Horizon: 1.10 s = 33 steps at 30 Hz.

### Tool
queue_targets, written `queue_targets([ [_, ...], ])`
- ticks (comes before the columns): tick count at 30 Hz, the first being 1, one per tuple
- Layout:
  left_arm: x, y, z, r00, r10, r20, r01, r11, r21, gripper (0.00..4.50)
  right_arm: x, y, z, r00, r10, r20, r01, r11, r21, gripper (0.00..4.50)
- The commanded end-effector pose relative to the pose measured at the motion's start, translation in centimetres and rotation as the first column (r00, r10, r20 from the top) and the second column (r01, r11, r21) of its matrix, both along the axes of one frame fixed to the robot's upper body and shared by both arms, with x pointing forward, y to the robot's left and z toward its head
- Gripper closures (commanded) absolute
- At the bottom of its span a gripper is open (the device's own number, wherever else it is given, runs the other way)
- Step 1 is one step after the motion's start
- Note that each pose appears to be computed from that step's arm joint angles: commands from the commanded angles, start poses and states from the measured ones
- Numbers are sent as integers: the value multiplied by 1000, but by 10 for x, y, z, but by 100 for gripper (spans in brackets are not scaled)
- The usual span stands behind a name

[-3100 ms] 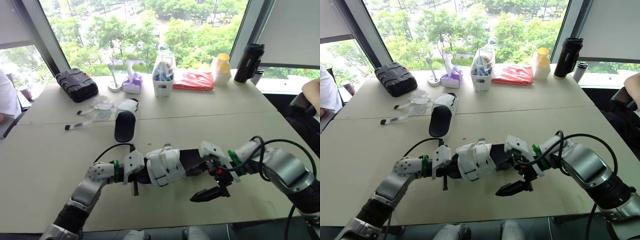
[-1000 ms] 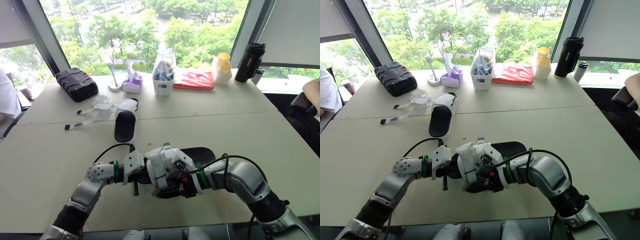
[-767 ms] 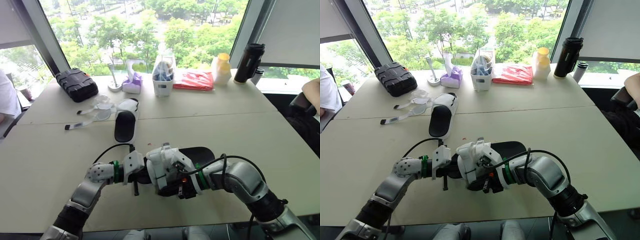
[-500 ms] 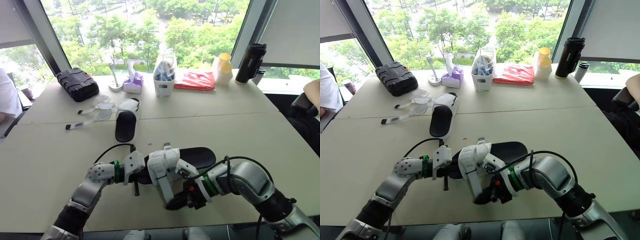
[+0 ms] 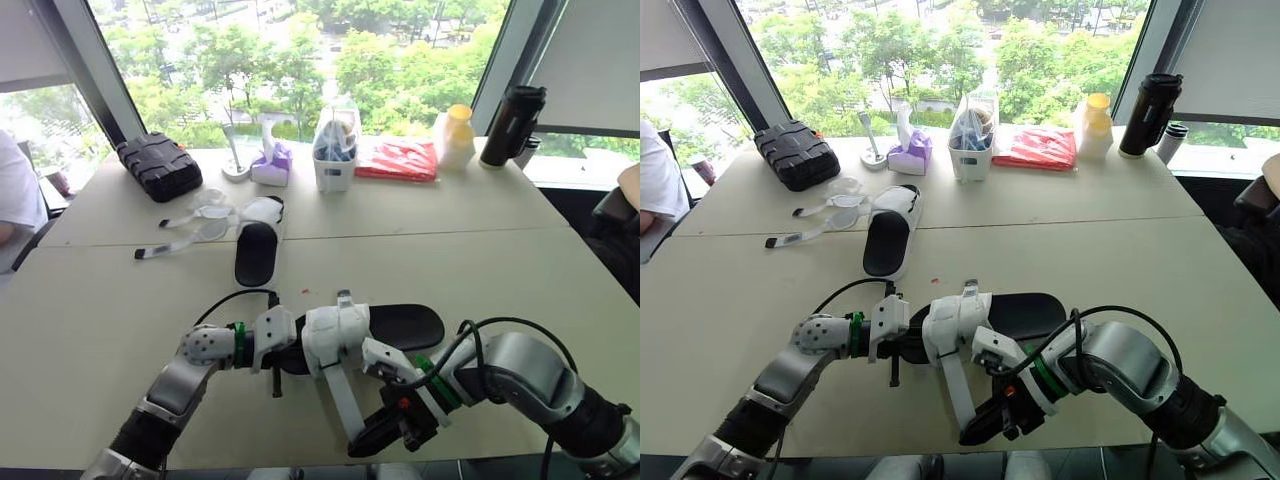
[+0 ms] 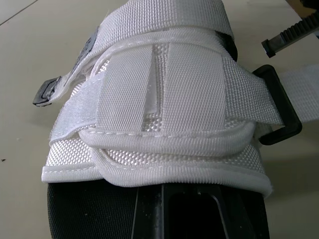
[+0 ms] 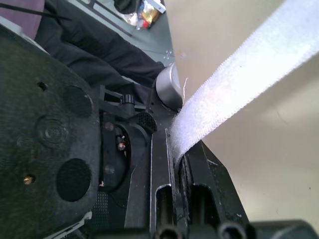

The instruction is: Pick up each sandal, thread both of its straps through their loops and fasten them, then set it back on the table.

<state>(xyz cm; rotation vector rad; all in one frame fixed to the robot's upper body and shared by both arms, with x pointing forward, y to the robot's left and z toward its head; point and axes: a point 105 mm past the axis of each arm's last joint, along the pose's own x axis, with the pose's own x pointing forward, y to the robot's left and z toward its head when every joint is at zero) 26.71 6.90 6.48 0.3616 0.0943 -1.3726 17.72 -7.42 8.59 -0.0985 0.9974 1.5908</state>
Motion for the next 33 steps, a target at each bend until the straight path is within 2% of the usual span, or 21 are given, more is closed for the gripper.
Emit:
queue_targets([
  [1, -18, 20, -70, 978, 48, -201, -2, 974, 225, 450, 8, 6, 37, 994, 37, 101, -46, 995, 84, 442],
  [4, -18, 19, -74, 979, 38, -201, 12, 970, 241, 450, 20, 8, 56, 987, 24, 157, -42, 993, 110, 442],
  [7, -19, 18, -78, 979, 23, -203, 29, 967, 252, 450, 43, 15, 84, 969, -3, 248, -38, 987, 158, 442],
  [11, -20, 15, -80, 979, 8, -204, 44, 968, 248, 450, 75, 25, 99, 936, -49, 348, -15, 984, 180, 442],
  [16, -22, 12, -80, 979, -4, -205, 54, 969, 240, 450, 110, 29, 91, 911, -86, 403, 20, 986, 164, 442],
  [25, -23, 13, -79, 978, 5, -206, 44, 972, 233, 450, 148, 26, 62, 894, -110, 433, 77, 993, 94, 442],
  [28, -22, 14, -78, 979, 15, -204, 32, 973, 229, 450, 152, 21, 52, 898, -117, 424, 93, 993, 79, 352],
  [33, -21, 15, -77, 979, 23, -203, 24, 974, 227, 450, 162, 22, 45, 887, -149, 436, 134, 989, 66, 100],
])
